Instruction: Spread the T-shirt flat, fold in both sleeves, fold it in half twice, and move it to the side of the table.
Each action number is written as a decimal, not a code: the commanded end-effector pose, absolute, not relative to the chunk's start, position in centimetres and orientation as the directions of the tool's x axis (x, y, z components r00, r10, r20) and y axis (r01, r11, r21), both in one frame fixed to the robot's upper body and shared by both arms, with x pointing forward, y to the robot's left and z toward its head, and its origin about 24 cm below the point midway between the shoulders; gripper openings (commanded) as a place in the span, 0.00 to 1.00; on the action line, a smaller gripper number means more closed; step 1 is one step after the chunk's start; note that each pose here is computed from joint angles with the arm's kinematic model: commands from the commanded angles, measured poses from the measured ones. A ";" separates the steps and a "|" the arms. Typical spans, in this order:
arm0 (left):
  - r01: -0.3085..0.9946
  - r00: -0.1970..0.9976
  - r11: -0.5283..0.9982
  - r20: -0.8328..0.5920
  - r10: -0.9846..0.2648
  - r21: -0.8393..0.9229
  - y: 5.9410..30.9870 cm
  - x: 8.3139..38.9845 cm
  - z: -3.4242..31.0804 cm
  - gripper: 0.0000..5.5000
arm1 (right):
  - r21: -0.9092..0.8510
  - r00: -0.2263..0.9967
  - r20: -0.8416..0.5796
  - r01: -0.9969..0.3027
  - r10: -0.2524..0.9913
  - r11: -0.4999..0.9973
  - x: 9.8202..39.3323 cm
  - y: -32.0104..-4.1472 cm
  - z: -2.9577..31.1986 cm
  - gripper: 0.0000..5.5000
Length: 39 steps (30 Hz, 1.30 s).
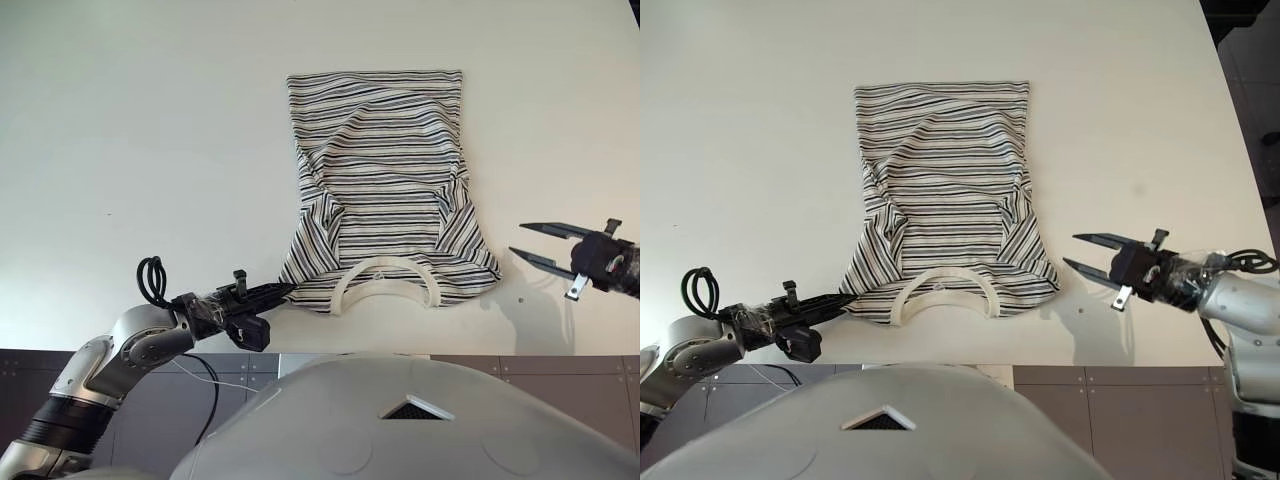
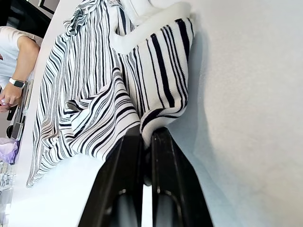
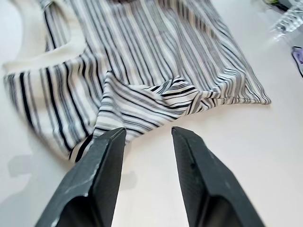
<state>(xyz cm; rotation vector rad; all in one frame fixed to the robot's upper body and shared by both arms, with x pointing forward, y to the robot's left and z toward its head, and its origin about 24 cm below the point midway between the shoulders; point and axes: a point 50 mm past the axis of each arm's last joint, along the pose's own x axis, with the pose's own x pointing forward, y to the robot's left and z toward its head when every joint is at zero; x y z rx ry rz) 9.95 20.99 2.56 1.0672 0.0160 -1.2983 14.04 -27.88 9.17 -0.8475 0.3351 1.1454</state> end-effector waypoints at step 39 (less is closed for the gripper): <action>0.851 0.210 -0.215 -0.685 -0.697 0.479 21.9 9.2 0.4 0.02 | -0.672 0.344 -0.584 -0.713 0.736 -0.200 13.0 -26.0 2.9 0.37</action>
